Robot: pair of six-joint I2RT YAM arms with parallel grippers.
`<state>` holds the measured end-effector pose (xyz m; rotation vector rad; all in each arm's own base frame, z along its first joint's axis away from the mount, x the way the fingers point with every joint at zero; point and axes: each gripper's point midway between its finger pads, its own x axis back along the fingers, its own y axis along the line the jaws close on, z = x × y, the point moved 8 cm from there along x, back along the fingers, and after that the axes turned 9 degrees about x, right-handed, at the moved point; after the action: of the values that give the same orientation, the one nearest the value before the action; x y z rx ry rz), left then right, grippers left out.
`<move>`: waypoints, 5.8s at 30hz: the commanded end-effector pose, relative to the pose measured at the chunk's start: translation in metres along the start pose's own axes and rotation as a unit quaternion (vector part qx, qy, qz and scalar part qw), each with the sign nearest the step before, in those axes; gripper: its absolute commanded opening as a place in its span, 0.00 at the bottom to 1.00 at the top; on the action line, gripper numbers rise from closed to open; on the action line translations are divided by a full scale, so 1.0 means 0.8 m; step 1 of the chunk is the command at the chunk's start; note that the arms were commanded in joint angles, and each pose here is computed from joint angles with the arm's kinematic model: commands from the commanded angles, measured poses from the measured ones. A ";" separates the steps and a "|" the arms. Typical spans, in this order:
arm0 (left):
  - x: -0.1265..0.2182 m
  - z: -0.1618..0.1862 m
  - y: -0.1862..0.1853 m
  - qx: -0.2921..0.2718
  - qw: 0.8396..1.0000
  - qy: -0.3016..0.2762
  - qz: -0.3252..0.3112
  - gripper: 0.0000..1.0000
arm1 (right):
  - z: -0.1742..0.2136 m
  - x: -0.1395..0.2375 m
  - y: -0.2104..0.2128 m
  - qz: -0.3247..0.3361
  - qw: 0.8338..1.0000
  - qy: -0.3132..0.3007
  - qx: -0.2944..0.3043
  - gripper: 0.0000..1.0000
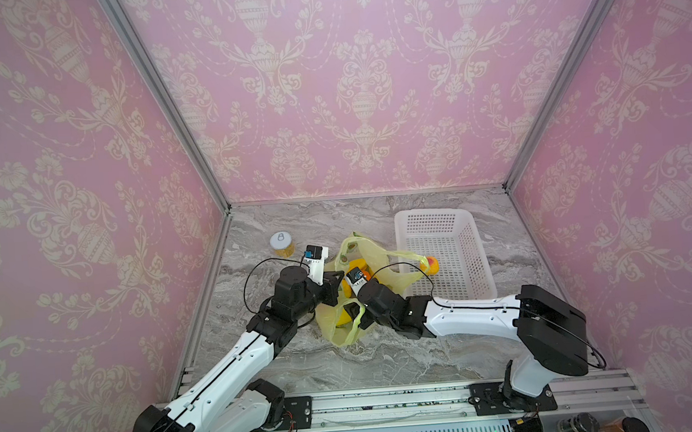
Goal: Untie the knot of the plastic bag and take out the fruit
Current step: 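Move the right gripper back into the bag and grasp the yellow mango, then lift the yellow mango out with the right gripper and carry it over the basket, then lower the mango into the white basket and open the right gripper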
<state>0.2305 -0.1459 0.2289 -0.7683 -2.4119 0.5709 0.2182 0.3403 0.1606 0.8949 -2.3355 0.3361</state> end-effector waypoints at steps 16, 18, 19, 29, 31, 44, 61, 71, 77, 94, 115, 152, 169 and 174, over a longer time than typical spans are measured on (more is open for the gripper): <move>0.008 -0.003 -0.007 0.003 1.000 -0.007 0.020 0.00 | 0.012 -0.090 0.038 -0.135 0.986 0.089 0.039 0.98; 0.009 -0.003 -0.006 0.004 1.000 -0.007 0.018 0.00 | 0.016 -0.092 0.038 -0.134 0.985 0.096 0.043 0.98; 0.009 -0.003 -0.006 0.003 1.000 -0.008 0.018 0.00 | 0.019 -0.093 0.037 -0.133 0.985 0.100 0.044 0.98; 0.011 -0.003 0.001 0.001 1.000 -0.013 -0.015 0.00 | 0.053 -0.066 0.042 -0.187 0.977 0.086 0.058 0.95; 0.012 -0.003 0.002 0.000 1.000 -0.013 -0.019 0.00 | 0.056 -0.065 0.044 -0.191 0.976 0.085 0.060 0.95; 0.018 -0.006 -0.003 -0.001 1.000 -0.022 -0.007 0.00 | 0.063 -0.112 0.055 -0.149 0.976 0.131 0.085 0.85; 0.019 -0.007 -0.002 -0.001 1.000 -0.024 -0.012 0.00 | 0.048 -0.059 0.042 -0.107 0.985 0.098 0.089 0.33; 0.018 -0.006 -0.002 0.000 1.000 -0.023 -0.011 0.00 | 0.003 0.039 0.017 -0.100 0.994 -0.010 0.048 0.21; 0.016 -0.005 -0.001 0.002 1.000 -0.019 -0.011 0.00 | -0.010 0.099 0.005 -0.117 0.990 -0.078 0.031 0.18; 0.021 -0.006 -0.004 0.000 1.000 -0.027 -0.006 0.00 | 0.026 0.241 -0.128 0.127 0.975 -0.175 -0.054 0.07; 0.026 -0.007 -0.010 0.004 0.999 -0.034 0.016 0.00 | 0.071 0.123 -0.299 0.275 0.932 0.006 -0.235 0.01; 0.024 -0.004 -0.004 0.000 0.999 -0.035 0.003 0.01 | 0.093 0.035 -0.451 0.255 0.888 0.050 -0.379 0.31; 0.032 -0.008 -0.009 0.000 0.999 -0.045 0.010 0.01 | 0.088 0.085 -0.420 0.256 0.899 -0.043 -0.354 0.82; 0.031 -0.006 -0.006 -0.001 0.999 -0.046 0.003 0.01 | 0.061 0.167 -0.368 0.260 0.902 -0.107 -0.326 0.76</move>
<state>0.2165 -0.1325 0.2414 -0.7562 -2.4778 0.6151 0.3363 0.0253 0.1771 -0.0599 -2.4801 -0.3502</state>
